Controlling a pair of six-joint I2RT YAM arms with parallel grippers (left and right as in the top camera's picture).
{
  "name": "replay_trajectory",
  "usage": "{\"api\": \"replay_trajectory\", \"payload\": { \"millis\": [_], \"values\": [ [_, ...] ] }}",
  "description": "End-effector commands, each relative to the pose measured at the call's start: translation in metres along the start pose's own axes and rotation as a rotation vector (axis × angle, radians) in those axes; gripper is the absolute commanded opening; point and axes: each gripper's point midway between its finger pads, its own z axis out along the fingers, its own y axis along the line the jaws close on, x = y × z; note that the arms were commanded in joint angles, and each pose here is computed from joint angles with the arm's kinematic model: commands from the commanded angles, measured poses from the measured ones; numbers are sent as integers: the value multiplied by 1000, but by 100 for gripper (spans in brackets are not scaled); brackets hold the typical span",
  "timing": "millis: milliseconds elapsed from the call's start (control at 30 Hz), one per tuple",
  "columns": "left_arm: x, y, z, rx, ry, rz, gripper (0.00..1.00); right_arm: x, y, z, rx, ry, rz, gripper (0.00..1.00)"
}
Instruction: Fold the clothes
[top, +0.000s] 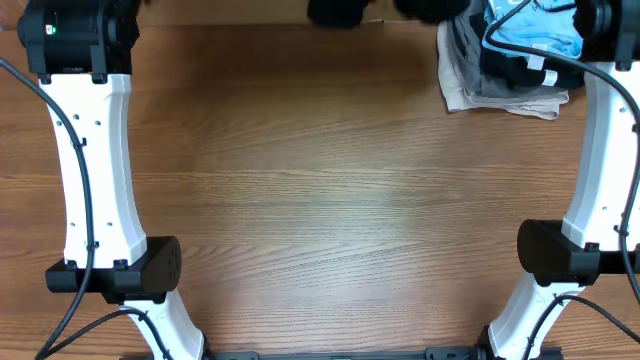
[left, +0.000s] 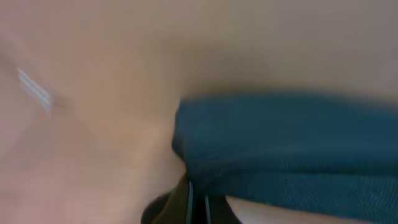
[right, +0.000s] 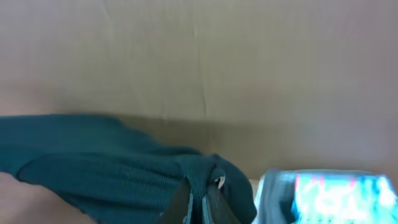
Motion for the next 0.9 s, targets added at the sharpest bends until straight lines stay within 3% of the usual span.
{"api": "replay_trajectory", "payload": {
  "millis": [0, 167, 267, 500, 700, 867],
  "values": [
    [56, 17, 22, -72, 226, 39, 4, 61, -20, 34, -4, 198, 74, 4],
    [164, 27, 34, -155, 671, -2, 4, 136, -19, 38, -14, 461, 168, 4],
    [197, 7, 43, -41, 809, 0, 4, 163, -15, 26, -13, 582, 210, 4],
    [213, -10, 35, 42, 878, -22, 4, 202, -7, -13, 11, 799, 280, 4],
    [214, -8, -10, 39, 875, 0, 4, 217, 11, -35, 7, 859, 311, 4],
    [241, 0, -43, 23, 944, -8, 4, 259, 20, -64, 41, 984, 313, 4]
  ]
}}
